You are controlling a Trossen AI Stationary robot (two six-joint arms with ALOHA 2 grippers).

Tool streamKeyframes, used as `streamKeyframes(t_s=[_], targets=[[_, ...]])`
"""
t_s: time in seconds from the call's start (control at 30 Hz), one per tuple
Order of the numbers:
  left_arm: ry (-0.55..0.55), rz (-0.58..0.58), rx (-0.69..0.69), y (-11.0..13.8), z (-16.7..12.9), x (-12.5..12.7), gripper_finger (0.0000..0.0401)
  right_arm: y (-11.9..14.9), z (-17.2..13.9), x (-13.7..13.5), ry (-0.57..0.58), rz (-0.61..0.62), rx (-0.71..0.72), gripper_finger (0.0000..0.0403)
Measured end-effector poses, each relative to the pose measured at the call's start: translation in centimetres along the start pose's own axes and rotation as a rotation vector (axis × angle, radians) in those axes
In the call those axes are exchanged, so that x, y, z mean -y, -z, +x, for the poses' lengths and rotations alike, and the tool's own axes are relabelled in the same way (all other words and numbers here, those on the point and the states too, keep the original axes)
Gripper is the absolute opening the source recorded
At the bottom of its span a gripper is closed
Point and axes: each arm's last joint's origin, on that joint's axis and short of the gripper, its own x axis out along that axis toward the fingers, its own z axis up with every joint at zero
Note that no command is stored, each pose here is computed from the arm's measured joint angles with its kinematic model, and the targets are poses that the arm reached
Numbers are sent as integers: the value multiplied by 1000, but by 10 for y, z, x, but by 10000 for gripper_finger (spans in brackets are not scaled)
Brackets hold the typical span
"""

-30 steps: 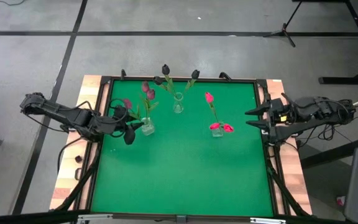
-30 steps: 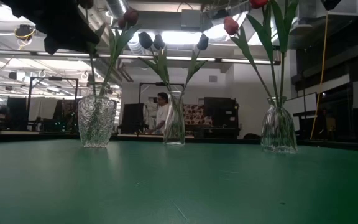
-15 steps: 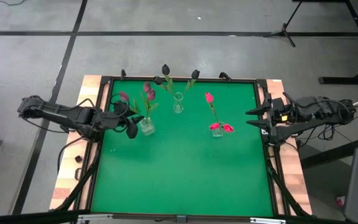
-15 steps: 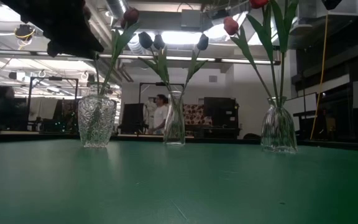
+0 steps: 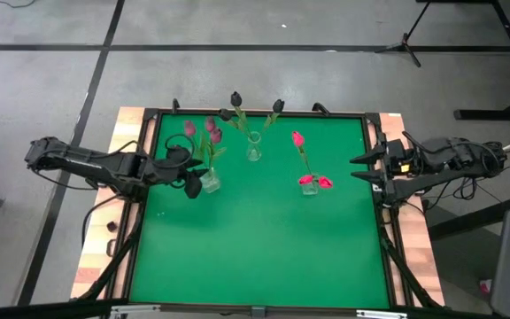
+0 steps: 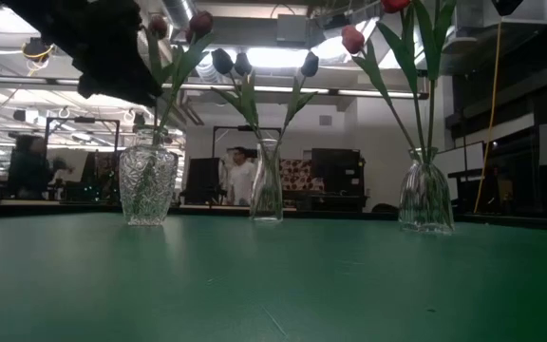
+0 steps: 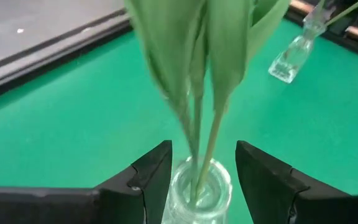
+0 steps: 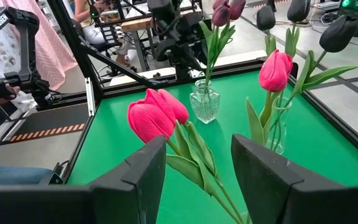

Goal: Sort flowers into vase by color
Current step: Return to Home Position

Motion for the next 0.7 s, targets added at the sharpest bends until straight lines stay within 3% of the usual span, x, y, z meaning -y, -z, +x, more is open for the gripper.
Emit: streamKeyframes(t_s=[0.23, 0.47, 0.7], targets=[[-11, -10, -26, 3, 0, -2, 172, 0, 0, 0, -8, 1, -2, 184], [55, -38, -49, 5, -12, -3, 172, 0, 0, -1, -28, 25, -8, 184], [17, -82, -124, 14, -24, -15, 172, 1, 0, -1, -31, 25, -15, 184]])
